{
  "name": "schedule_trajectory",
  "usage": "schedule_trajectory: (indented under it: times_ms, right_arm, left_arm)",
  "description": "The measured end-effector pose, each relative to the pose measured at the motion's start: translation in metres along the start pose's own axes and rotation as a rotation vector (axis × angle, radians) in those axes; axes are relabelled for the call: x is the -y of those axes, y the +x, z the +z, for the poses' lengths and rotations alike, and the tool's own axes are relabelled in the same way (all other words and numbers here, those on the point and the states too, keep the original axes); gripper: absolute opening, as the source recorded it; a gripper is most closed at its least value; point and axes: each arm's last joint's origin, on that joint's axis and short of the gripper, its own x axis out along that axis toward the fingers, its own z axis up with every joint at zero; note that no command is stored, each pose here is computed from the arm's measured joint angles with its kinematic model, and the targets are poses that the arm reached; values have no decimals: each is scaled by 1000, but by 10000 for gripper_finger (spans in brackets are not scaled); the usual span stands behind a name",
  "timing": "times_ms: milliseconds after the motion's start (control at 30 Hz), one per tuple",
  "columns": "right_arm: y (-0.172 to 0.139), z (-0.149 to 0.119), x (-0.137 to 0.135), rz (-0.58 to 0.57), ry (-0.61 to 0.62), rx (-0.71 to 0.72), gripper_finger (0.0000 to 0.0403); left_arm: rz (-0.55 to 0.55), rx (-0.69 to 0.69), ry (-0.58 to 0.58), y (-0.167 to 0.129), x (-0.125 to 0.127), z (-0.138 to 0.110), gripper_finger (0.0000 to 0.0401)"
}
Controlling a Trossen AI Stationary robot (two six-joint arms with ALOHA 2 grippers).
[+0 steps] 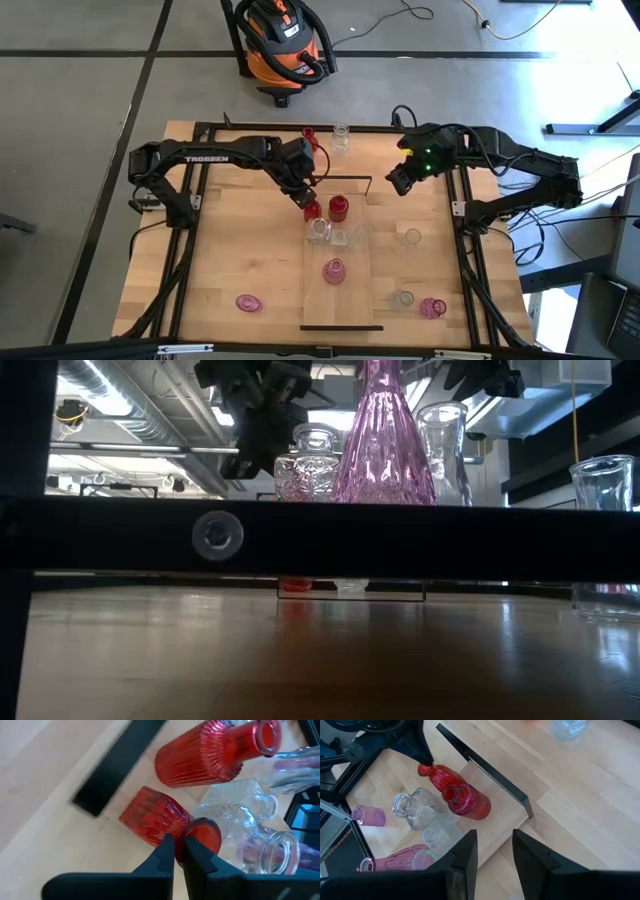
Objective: Sort vases onto shelf
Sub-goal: Put the red vase on the shelf aligned with the other red vase
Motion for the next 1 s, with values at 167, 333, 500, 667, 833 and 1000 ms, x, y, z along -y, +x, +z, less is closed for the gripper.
schedule_trajectory:
  times_ms: [167, 333, 500, 667, 833, 1000]
  right_arm:
    - [0, -1, 0, -4, 0, -6, 107]
    - [0, -1, 0, -4, 0, -6, 107]
    - [0, 0, 0, -5, 0, -6, 107]
    - [0, -1, 0, -4, 0, -6, 107]
    - [0, -1, 0, -5, 0, -6, 107]
    - [0, -1, 1, -5, -1, -6, 107]
  left_arm:
    - [1, 15, 7, 0, 1, 1, 29]
    - [-19, 32, 18, 0, 2, 3, 33]
    - [-45, 63, 32, 0, 5, 6, 35]
    - [-45, 72, 65, -1, 5, 7, 36]
    - [-66, 60, 80, -1, 5, 7, 36]
    - [-69, 58, 81, -1, 5, 7, 36]
